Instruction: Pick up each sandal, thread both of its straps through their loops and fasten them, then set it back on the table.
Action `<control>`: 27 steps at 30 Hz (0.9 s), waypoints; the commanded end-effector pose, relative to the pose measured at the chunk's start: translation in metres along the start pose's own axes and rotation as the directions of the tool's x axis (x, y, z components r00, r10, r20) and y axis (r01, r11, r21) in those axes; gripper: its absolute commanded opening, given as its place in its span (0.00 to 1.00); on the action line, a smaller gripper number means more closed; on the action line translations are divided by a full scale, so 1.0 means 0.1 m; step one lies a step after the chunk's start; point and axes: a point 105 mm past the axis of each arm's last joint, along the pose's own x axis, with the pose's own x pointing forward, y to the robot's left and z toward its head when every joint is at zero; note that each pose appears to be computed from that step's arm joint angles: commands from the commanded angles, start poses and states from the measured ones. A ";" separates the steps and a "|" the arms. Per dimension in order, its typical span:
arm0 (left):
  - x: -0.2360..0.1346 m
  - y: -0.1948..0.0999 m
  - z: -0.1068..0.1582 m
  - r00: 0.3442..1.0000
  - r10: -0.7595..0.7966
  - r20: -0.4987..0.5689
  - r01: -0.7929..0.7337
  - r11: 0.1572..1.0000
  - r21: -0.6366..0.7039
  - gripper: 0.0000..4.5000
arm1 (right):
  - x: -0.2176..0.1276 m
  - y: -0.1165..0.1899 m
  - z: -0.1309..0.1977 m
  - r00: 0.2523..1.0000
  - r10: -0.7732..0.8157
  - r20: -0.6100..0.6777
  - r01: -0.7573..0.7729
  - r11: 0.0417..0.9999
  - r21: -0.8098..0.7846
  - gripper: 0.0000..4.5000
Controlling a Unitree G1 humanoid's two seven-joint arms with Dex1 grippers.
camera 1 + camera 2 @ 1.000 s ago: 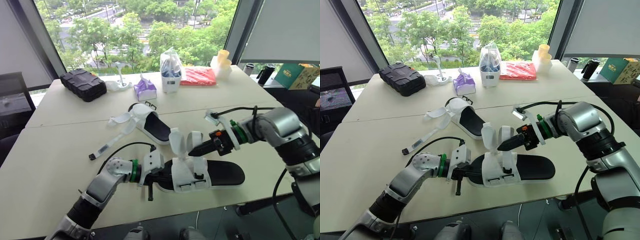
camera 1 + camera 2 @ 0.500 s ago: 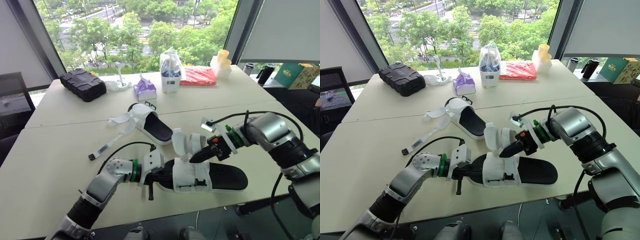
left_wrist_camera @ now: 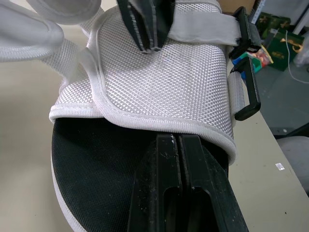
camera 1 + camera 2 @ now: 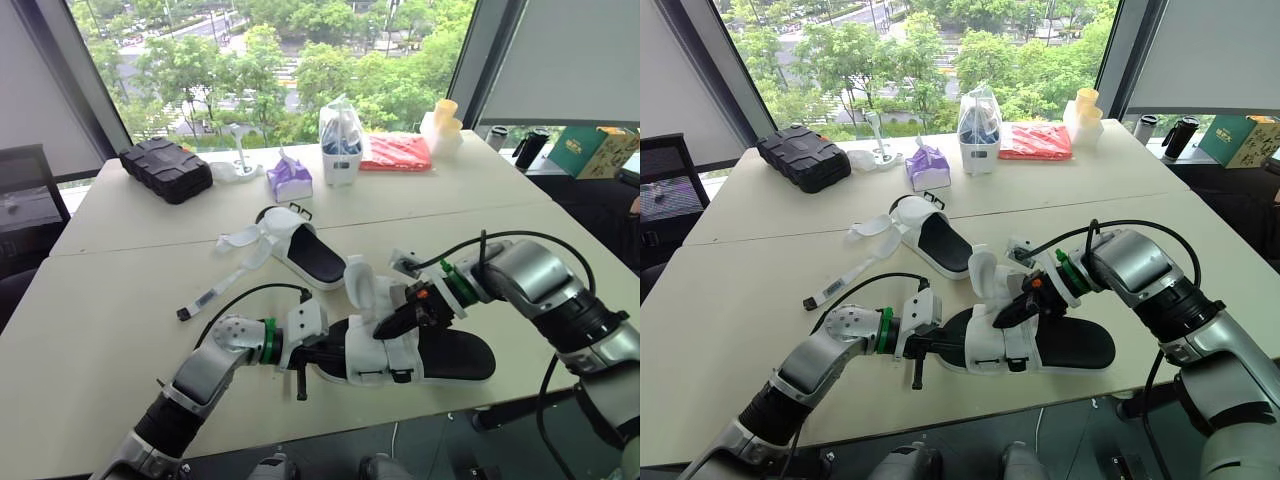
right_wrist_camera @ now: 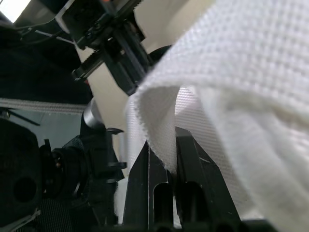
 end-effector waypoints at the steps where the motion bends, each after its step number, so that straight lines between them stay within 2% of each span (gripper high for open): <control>1: 0.00 -0.01 0.02 1.000 0.001 0.007 -0.001 1.000 0.013 0.00 | -0.04 0.13 0.00 1.000 0.015 0.009 -0.015 0.999 -0.038 0.01; 9: 0.00 -0.01 0.02 1.000 0.002 0.008 -0.002 1.000 0.010 0.00 | -0.06 0.26 -0.08 0.999 0.013 0.037 -0.011 0.998 -0.067 0.01; 12: 0.00 0.00 0.02 1.000 0.000 0.007 -0.001 1.000 0.011 0.00 | -0.08 0.31 -0.13 0.999 0.016 0.045 -0.013 0.998 -0.060 0.22; 16: 0.00 0.00 0.02 1.000 -0.001 0.006 0.001 1.000 0.013 0.00 | -0.14 0.36 -0.13 0.998 0.014 0.055 -0.010 0.998 -0.064 0.66; 18: 0.00 -0.01 0.02 1.000 -0.002 0.007 0.002 1.000 0.011 0.00 | -0.33 0.49 -0.12 0.998 0.003 0.059 0.001 0.998 -0.067 0.88; 23: 0.01 -0.03 0.01 1.000 -0.001 0.009 0.001 1.000 0.008 0.00 | -0.55 0.66 -0.17 0.999 -0.021 0.044 0.023 0.999 -0.042 0.88; 27: 0.03 -0.01 0.02 1.000 0.007 0.015 -0.007 1.000 0.010 0.00 | -0.63 0.74 -0.39 0.999 -0.032 0.011 0.031 0.999 0.039 0.88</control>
